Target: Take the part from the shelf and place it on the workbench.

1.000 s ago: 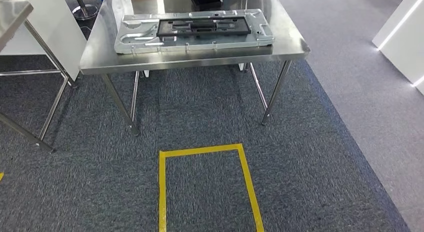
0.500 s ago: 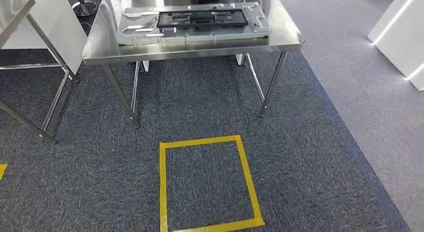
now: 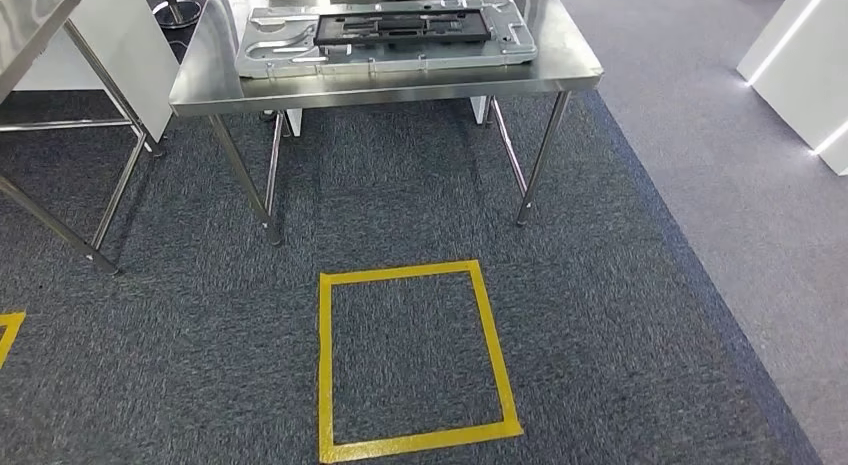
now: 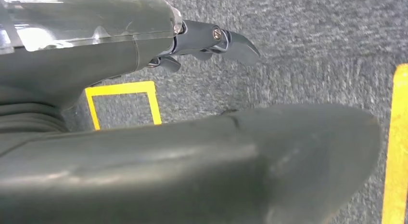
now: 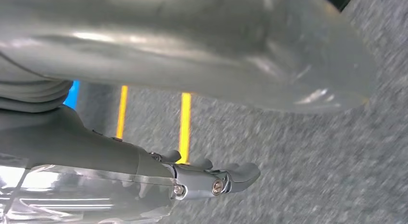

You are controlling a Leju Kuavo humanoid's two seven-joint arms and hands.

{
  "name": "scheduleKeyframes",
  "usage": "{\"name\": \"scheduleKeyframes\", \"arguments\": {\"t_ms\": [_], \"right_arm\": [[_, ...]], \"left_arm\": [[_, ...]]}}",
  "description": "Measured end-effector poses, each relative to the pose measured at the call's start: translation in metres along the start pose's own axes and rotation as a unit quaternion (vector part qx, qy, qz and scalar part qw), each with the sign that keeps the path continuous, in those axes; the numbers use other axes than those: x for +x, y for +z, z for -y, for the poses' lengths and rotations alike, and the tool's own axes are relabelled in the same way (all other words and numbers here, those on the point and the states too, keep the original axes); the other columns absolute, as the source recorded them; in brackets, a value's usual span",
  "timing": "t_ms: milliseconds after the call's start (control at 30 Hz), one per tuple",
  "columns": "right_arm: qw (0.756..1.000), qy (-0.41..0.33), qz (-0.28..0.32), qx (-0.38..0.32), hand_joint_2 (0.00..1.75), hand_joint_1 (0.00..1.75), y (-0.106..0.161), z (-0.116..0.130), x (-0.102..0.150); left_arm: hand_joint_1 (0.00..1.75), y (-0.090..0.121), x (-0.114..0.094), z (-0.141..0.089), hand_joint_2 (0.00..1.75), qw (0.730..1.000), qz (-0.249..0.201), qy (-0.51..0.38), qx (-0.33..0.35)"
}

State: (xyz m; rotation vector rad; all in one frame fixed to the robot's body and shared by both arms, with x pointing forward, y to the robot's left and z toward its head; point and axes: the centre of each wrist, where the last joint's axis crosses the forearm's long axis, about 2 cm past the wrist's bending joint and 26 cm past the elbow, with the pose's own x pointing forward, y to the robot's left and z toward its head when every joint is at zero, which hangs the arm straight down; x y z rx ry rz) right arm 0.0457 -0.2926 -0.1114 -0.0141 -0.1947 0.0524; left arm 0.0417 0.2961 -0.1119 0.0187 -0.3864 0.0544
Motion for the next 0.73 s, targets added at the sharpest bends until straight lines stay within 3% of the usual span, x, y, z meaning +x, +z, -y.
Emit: {"name": "scheduleKeyframes", "arguments": {"t_ms": [367, 500, 733], "right_arm": [[1.000, -0.005, 0.014, 0.026, 0.00, 0.00, 0.0001, -0.0016, -0.0011], [0.999, -0.013, 0.012, 0.028, 1.75, 0.00, 0.0000, -0.0015, -0.0002], [1.000, -0.016, -0.008, 0.011, 1.75, 0.00, 0.0000, -0.0011, -0.0002]], "left_arm": [[0.00, -0.0003, 0.0009, -0.0005, 0.00, 1.000, 0.000, 0.001, -0.003], [0.00, -0.0006, 0.0021, -0.0004, 0.00, 1.000, 0.001, 0.001, -0.004], [0.00, -0.0011, 0.0039, 0.0009, 0.00, 1.000, 0.002, 0.002, -0.006]]}}
